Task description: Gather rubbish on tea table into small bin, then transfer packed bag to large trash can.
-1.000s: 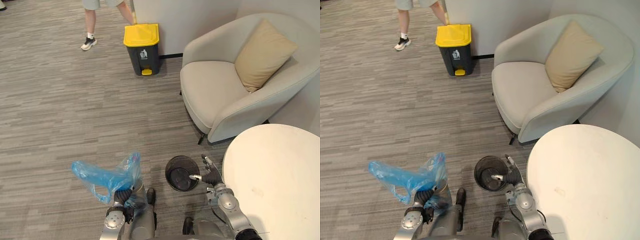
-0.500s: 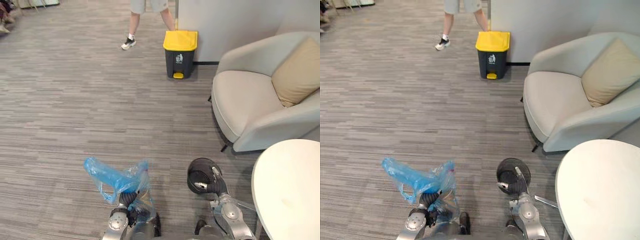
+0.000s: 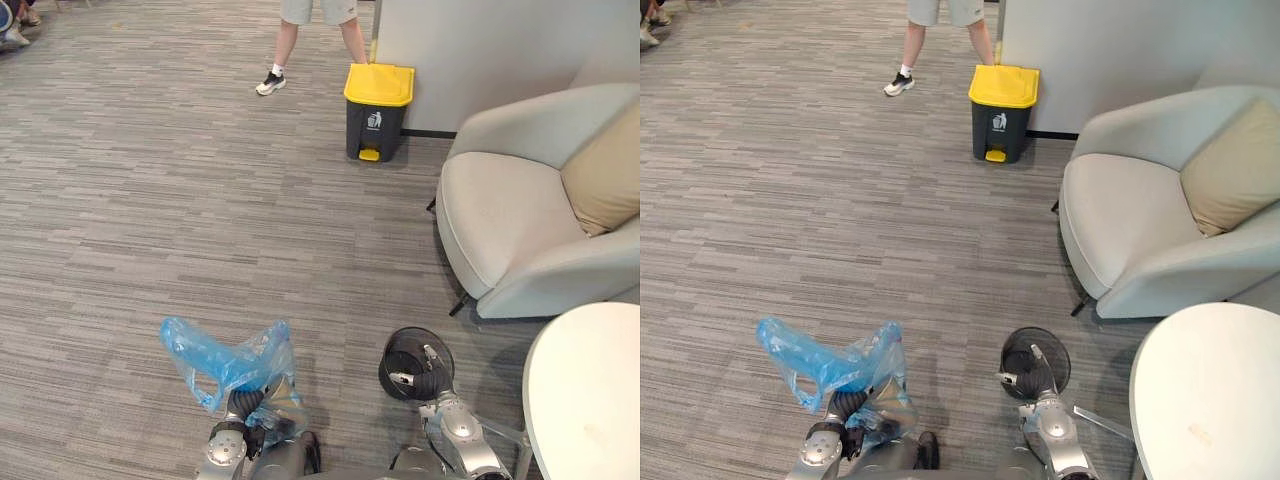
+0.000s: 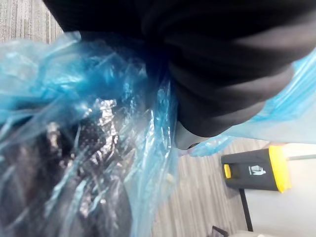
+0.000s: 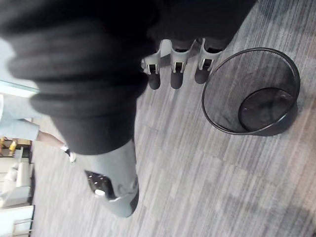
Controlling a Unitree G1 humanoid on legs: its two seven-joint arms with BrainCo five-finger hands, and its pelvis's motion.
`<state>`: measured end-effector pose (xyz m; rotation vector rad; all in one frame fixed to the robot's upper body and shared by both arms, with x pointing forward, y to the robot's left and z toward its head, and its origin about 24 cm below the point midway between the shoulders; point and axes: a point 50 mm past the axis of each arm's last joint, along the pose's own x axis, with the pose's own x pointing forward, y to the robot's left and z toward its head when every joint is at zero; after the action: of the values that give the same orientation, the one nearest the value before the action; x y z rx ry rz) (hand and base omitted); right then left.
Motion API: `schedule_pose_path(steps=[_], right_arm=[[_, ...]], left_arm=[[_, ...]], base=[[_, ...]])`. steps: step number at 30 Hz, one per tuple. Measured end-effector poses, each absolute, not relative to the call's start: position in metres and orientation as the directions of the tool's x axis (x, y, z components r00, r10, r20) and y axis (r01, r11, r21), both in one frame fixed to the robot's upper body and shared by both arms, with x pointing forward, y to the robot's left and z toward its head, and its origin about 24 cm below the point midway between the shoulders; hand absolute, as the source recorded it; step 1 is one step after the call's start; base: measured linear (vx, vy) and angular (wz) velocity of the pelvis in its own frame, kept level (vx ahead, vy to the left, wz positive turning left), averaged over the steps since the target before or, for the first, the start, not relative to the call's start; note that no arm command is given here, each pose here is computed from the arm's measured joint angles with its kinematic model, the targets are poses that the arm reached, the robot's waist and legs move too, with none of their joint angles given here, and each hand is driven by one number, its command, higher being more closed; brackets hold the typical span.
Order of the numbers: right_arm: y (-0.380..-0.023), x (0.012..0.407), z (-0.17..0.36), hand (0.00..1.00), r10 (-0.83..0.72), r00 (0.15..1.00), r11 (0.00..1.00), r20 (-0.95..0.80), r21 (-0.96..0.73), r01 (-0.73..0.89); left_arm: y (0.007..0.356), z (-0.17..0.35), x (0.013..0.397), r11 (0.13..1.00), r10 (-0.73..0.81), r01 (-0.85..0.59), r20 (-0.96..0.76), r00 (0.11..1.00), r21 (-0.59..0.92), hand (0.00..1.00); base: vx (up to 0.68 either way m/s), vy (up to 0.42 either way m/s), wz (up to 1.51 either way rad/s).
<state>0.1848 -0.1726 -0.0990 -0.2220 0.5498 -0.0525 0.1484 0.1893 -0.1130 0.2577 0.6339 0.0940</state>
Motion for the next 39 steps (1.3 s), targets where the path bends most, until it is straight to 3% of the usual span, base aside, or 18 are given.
schedule_pose_path(steps=[4, 11, 17, 26, 39], right_arm=[[-0.169, 0.174, -0.106, 0.00, -0.105, 0.830, 0.978, -0.548, -0.207, -0.013], [-0.199, 0.156, -0.112, 0.00, -0.207, 0.787, 0.965, -0.581, -0.254, 0.066], [-0.193, 0.168, -0.099, 0.00, -0.223, 0.826, 0.970, -0.517, -0.198, 0.138], [-0.202, 0.168, -0.108, 0.00, -0.251, 0.786, 0.966, -0.564, -0.202, 0.164], [-0.185, 0.174, -0.112, 0.00, -0.202, 0.785, 0.977, -0.586, -0.174, 0.121]], left_arm=[[0.198, -0.107, 0.156, 0.958, 0.190, -0.034, -0.545, 0.817, 0.283, 1.00], [0.191, -0.100, 0.176, 0.963, 0.178, -0.044, -0.503, 0.846, 0.266, 1.00], [0.187, -0.098, 0.174, 0.968, 0.188, -0.075, -0.500, 0.846, 0.238, 1.00], [0.180, -0.100, 0.177, 0.975, 0.155, -0.046, -0.516, 0.843, 0.219, 1.00], [0.202, -0.106, 0.161, 0.951, 0.171, 0.011, -0.557, 0.813, 0.308, 1.00]], base=[[0.25, 0.010, 0.84], [0.28, -0.134, 1.05], [0.28, -0.135, 0.30], [0.19, 0.176, -0.41], [0.25, 0.141, -0.65]])
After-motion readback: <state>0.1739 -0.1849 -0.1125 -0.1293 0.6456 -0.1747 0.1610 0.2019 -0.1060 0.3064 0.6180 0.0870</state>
